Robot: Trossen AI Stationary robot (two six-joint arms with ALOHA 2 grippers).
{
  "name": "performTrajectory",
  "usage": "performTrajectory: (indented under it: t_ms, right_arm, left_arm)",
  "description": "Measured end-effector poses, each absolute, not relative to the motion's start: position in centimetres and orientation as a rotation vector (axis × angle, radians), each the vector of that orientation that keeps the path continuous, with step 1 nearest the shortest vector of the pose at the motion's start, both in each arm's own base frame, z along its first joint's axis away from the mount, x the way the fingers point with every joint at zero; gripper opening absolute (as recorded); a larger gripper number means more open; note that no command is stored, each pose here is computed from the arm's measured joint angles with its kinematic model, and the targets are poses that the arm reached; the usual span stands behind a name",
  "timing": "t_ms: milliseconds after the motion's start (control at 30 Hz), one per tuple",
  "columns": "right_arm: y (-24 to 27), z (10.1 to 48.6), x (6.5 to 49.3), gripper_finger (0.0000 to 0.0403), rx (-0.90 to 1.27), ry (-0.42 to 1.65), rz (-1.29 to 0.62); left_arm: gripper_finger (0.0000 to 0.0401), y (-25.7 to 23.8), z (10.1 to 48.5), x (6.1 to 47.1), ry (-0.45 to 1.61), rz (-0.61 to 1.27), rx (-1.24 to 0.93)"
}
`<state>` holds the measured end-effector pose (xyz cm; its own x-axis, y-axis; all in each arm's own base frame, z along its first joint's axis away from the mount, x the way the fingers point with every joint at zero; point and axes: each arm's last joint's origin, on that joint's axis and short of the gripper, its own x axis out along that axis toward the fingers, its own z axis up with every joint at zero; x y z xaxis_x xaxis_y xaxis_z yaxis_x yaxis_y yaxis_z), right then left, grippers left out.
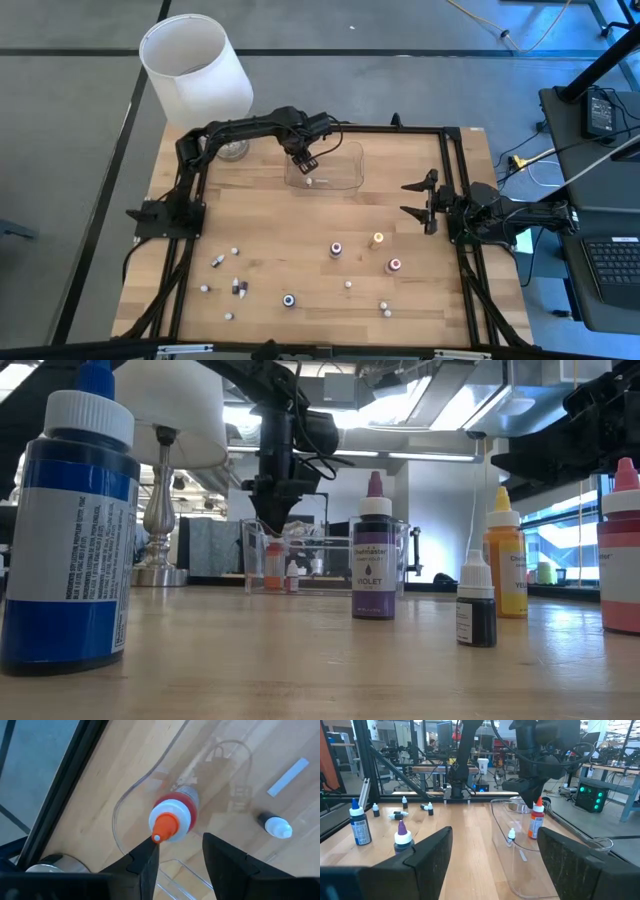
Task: Pick & Place food coloring
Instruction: Put the large orange food coloring bottle into the transparent bin, then put the large yellow food coloring bottle into the transparent bin
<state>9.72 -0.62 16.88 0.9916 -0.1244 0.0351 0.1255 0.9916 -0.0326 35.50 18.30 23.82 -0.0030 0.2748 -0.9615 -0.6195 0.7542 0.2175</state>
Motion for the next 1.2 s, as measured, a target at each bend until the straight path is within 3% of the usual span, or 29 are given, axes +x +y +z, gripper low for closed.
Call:
performTrajectory:
  t_ms: [400, 700, 933, 1200]
  right_arm:
    - [-0.6, 16.9, 9.7, 0.0293, -0.035, -0.033, -0.125]
    - [-0.6, 17.0, 9.7, 0.0293, 0.005, -0.052, -0.124]
    - [-0.4, 17.0, 9.7, 0.0293, 0.039, -0.045, -0.061]
    - [-0.3, 17.8, 9.6, 0.0291, 0.014, -0.067, -0.003]
  left_arm:
    - [0.0144, 17.4, 27.4, 34.3, 1.309, 0.766, -0.266]
    - [0.0143, 9.6, 32.4, 34.4, 0.958, 0.739, -0.013]
    - [0.0143, 3.8, 30.6, 31.7, 0.678, 0.379, 0.011]
    - [0.0143, 0.5, 26.3, 27.5, 0.314, 0.216, 0.016]
